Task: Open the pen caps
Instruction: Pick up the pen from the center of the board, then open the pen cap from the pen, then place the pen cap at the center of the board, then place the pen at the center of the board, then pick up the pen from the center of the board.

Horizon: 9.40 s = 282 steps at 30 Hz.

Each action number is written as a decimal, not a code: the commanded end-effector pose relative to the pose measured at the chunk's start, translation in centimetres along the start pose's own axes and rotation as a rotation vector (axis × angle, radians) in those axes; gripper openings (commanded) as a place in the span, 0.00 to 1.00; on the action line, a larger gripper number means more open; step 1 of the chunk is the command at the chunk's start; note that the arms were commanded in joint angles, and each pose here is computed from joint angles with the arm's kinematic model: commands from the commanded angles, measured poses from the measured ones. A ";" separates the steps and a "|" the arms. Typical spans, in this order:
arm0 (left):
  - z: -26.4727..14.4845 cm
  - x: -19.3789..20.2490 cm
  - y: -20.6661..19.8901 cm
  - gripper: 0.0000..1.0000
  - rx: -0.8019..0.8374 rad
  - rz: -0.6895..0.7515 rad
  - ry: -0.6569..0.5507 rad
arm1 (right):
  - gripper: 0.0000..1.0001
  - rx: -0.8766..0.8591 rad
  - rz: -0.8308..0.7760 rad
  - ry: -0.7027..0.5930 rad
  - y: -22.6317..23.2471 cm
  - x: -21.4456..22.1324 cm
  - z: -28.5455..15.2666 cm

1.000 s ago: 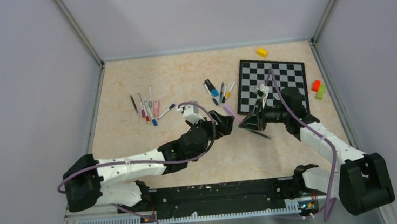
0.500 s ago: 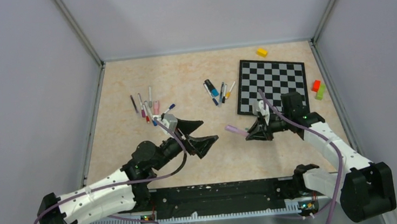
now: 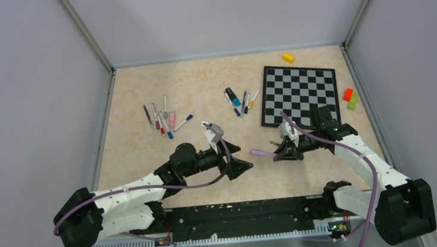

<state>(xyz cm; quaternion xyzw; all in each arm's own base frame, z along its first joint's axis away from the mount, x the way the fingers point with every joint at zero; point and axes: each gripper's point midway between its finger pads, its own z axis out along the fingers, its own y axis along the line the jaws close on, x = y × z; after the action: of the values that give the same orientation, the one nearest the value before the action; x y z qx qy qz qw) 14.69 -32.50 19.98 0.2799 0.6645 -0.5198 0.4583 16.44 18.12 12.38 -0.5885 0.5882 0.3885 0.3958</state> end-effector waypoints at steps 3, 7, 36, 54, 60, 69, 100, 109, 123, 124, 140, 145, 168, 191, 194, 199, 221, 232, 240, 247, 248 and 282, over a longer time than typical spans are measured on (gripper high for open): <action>1.9 -2.8 -2.0 0.98 0.141 -0.033 -0.088 | 0.00 -0.029 -0.053 -0.059 0.2 -1.7 -0.1; 2.2 -2.3 -2.4 0.99 0.213 0.021 -0.087 | 0.00 -0.031 -0.041 -0.058 0.3 -1.8 -0.2; 5.2 1.7 -1.0 0.56 0.305 0.242 0.049 | 0.00 -0.069 -0.020 -0.042 0.8 -1.9 0.3; 5.5 1.7 -0.9 0.33 0.299 0.228 0.066 | 0.00 -0.071 -0.015 -0.034 0.8 -1.7 0.4; 5.5 1.6 -1.0 0.09 0.302 0.227 0.067 | 0.00 -0.070 -0.008 -0.030 0.8 -1.6 0.4; 5.9 2.5 -0.6 0.00 0.288 0.184 0.123 | 0.58 -0.071 0.047 -0.063 0.7 -2.4 0.5; 4.5 -1.4 1.2 0.00 0.169 0.208 0.008 | 0.00 -0.147 0.120 0.029 0.9 -1.8 1.8; -0.2 -5.0 2.2 0.00 0.068 0.222 -0.124 | 0.00 -0.148 0.131 0.059 0.6 -1.2 1.8; -5.9 2.0 9.1 0.00 -0.408 -0.099 0.006 | 0.00 0.456 0.340 0.293 -9.1 6.0 -5.2; -6.3 2.0 9.7 0.00 -0.453 -0.107 -0.003 | 0.00 0.481 0.371 0.310 -9.5 6.7 -5.6; -8.5 5.8 15.5 0.00 -0.841 -0.231 0.149 | 0.00 0.519 0.586 0.417 -10.8 11.0 -5.8; -8.9 6.8 16.0 0.00 -0.871 -0.234 0.198 | 0.01 0.516 0.615 0.429 -10.9 11.6 -5.7; -9.2 9.2 16.8 0.09 -0.918 -0.232 0.326 | 0.22 0.493 0.678 0.466 -10.8 12.7 -5.4; -9.7 8.6 16.8 0.43 -0.953 -0.216 0.361 | 0.32 0.499 0.642 0.443 -11.1 11.4 -5.7; -9.6 8.0 16.6 0.45 -0.953 -0.215 0.352 | 0.33 0.503 0.632 0.438 -11.2 11.1 -5.8; -9.6 6.3 16.1 0.47 -0.948 -0.203 0.323 | 0.34 0.503 0.615 0.427 -11.3 10.6 -5.9; -6.6 -3.2 11.9 0.99 -0.649 -0.105 -0.118 | 0.32 0.606 0.601 0.448 -12.3 10.5 -7.3; -2.2 -4.6 13.5 0.99 -0.652 -0.165 -0.110 | 0.36 0.630 0.529 0.383 -12.8 8.0 -7.8; 0.9 -3.9 19.0 0.97 -0.894 -0.278 -0.082 | 0.36 0.709 0.553 0.352 -13.9 7.1 -8.4; 4.2 -2.7 24.8 0.75 -1.203 -0.363 0.129 | 0.36 0.711 0.557 0.342 -13.9 7.0 -8.4; 4.8 -2.7 25.5 0.72 -1.227 -0.362 0.158 | 0.36 0.715 0.556 0.344 -14.0 7.0 -8.5; 10.3 0.3 32.3 0.40 -1.247 -0.312 0.399 | 0.36 0.716 0.569 0.371 -14.0 7.8 -8.5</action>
<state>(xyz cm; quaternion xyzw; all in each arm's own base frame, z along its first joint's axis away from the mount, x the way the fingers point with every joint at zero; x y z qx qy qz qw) 44.80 -32.08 4.57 -0.0534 0.9449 -0.0312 0.3214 28.56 7.35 6.63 -0.2909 0.8929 0.1542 0.3071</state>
